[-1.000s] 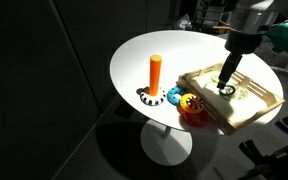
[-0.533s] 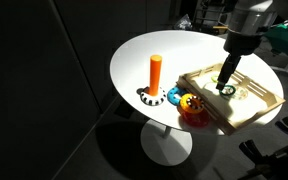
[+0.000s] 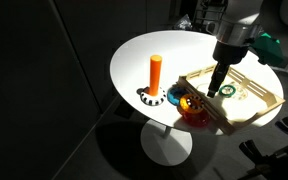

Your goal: Pick up the black and white ring and put it in the tray

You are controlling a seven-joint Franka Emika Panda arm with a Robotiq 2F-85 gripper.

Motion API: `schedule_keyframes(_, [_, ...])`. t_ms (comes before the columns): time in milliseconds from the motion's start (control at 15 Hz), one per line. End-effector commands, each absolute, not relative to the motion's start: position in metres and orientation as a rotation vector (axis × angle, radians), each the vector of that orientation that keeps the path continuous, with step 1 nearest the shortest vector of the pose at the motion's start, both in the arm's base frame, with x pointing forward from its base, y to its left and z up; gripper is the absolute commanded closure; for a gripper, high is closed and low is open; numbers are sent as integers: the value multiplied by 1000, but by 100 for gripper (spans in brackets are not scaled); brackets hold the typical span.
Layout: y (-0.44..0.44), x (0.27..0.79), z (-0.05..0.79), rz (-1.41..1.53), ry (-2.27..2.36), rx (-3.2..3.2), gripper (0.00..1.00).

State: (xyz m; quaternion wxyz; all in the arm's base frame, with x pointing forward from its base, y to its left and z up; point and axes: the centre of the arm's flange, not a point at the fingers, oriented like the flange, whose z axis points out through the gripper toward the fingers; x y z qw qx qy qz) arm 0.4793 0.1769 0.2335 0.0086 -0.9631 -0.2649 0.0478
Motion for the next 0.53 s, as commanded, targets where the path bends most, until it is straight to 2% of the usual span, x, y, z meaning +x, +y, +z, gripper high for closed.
schedule_keyframes(0, [196,488,225,131,-862,-3030,0])
schedule_keyframes(467, [220,486,211,110,-922,-3057,0])
